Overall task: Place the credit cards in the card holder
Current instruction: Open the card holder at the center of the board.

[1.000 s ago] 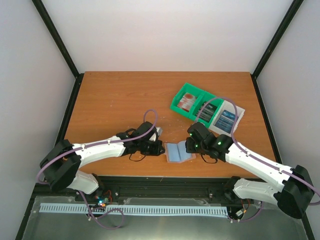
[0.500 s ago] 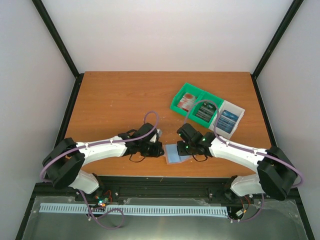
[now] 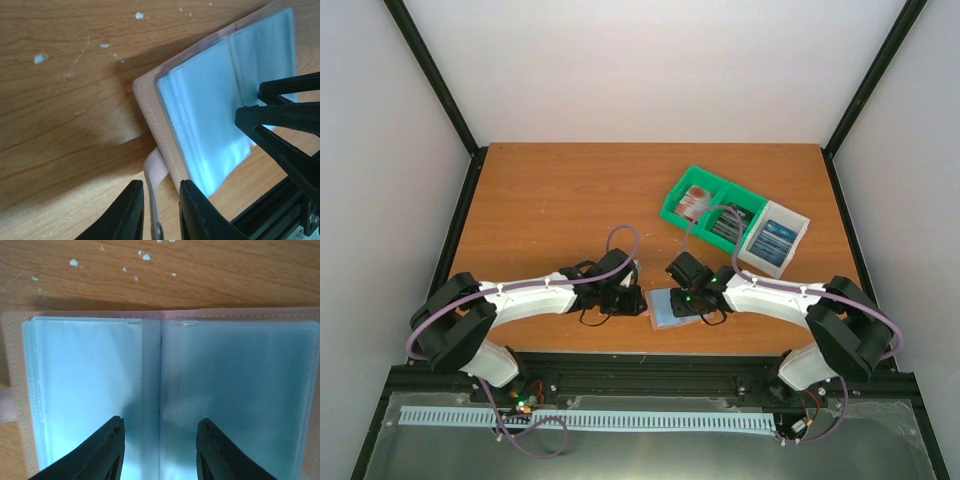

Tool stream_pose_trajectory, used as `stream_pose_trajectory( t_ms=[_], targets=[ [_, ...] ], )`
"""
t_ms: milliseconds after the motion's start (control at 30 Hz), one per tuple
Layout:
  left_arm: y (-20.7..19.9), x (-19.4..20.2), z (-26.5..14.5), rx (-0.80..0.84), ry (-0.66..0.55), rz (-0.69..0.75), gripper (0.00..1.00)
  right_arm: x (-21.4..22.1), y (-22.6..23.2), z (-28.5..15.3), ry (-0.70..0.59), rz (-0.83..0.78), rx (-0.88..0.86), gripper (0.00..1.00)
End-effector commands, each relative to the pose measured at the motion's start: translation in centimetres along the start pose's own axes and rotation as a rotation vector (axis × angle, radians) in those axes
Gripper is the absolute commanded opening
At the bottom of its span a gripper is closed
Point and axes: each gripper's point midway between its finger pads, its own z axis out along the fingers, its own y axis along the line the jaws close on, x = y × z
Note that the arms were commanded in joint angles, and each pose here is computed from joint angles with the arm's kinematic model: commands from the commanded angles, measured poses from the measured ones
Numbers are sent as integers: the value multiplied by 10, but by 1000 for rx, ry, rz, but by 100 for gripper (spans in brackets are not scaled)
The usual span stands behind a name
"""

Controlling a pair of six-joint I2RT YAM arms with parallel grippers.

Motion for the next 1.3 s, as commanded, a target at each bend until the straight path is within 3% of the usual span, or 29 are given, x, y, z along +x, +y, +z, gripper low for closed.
stream_pose_trajectory(
  t_ms=[0, 267, 733, 1000, 1267],
  targets=[
    [9, -3, 2, -39, -14, -14, 26, 4, -5, 7, 7, -30, 57, 43],
    [0, -10, -9, -13, -49, -14, 39, 14, -5, 19, 34, -50, 123, 55],
    [-23, -21, -38, 125, -161, -81, 35, 27, -17, 30, 34, 16, 196, 56],
    [-60, -4, -29, 383, -57, -47, 35, 22, -5, 25, 2, 84, 120, 58],
    [-44, 11, 4, 333, 17, -83, 32, 25, -1, 22, -34, 268, 44, 58]
  ],
)
